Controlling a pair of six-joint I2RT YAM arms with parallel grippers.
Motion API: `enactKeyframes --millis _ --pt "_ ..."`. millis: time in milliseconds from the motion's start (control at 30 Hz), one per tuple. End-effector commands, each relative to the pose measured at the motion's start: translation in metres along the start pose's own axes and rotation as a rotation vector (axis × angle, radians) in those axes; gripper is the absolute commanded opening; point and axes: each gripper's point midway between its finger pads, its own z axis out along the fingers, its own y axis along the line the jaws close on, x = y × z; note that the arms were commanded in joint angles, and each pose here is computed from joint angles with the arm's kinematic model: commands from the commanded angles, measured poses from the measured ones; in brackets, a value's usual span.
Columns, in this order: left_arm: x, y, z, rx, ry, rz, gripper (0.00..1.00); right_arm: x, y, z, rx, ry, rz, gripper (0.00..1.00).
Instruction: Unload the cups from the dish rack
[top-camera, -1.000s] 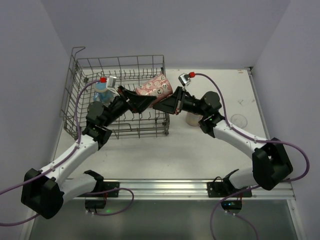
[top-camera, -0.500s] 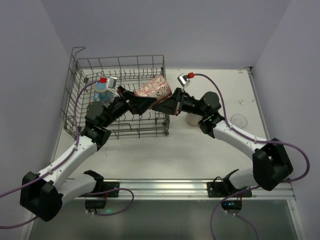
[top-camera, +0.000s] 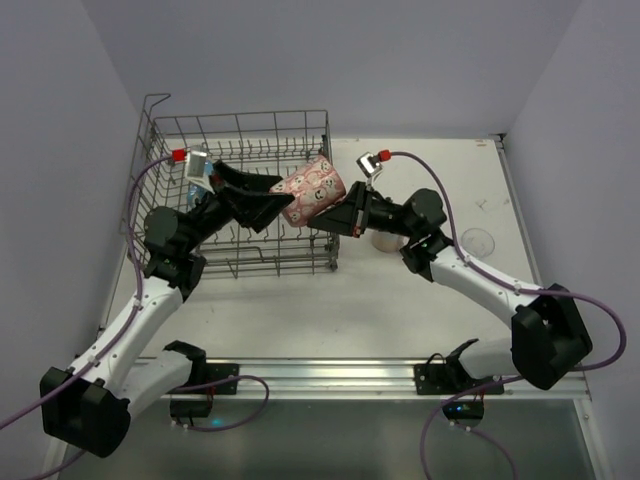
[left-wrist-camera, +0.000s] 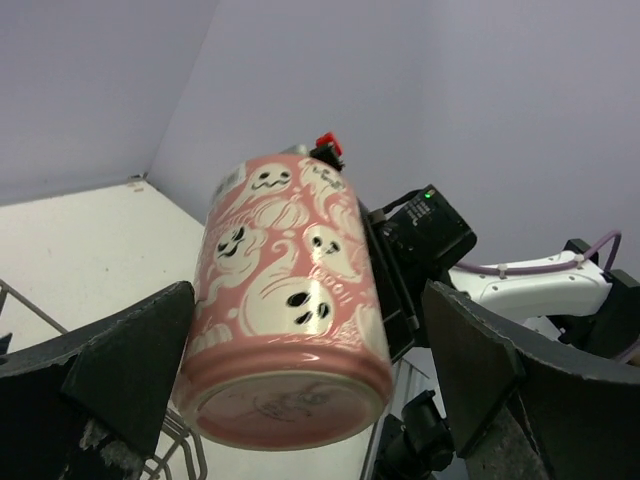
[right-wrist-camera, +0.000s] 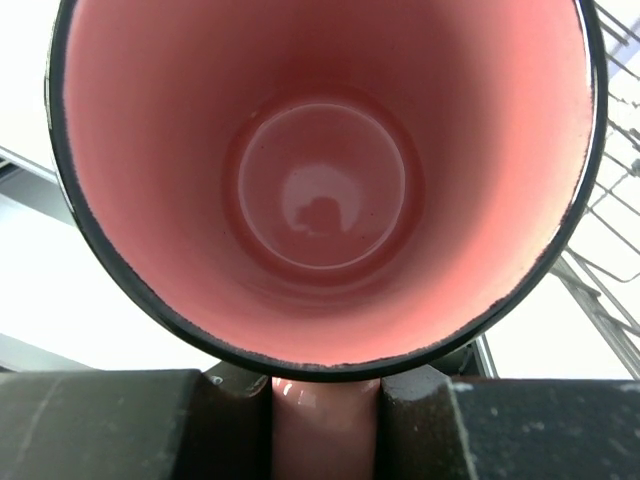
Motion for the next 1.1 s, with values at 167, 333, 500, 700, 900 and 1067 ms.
enactKeyframes --millis 167,333,500,700,900,1067 --pt "-0.010 -0.015 -0.018 0.059 -0.015 0.106 1.00 -0.009 0.042 -0.016 -0.086 -0.058 -0.134 0.00" --pt "-0.026 0.019 -0.029 -0.187 -0.085 0.169 1.00 -0.017 0.047 -0.039 -0.055 -0.104 -0.193 0.00" --pt "-0.037 0.049 -0.052 -0.444 -0.128 0.166 1.00 -0.051 0.018 -0.068 0.200 -0.193 -0.252 0.00" --pt "-0.024 0.063 -0.058 -0.505 -0.061 0.151 1.00 -0.099 -0.016 -0.117 0.589 -0.358 -0.396 0.00" --pt "-0.010 0.069 -0.057 -0.483 -0.047 0.126 1.00 -0.126 -0.058 -0.179 0.971 -0.494 -0.488 0.00" --pt "-0.001 0.075 -0.056 -0.480 -0.024 0.107 1.00 -0.132 -0.078 -0.217 1.163 -0.544 -0.502 0.00"
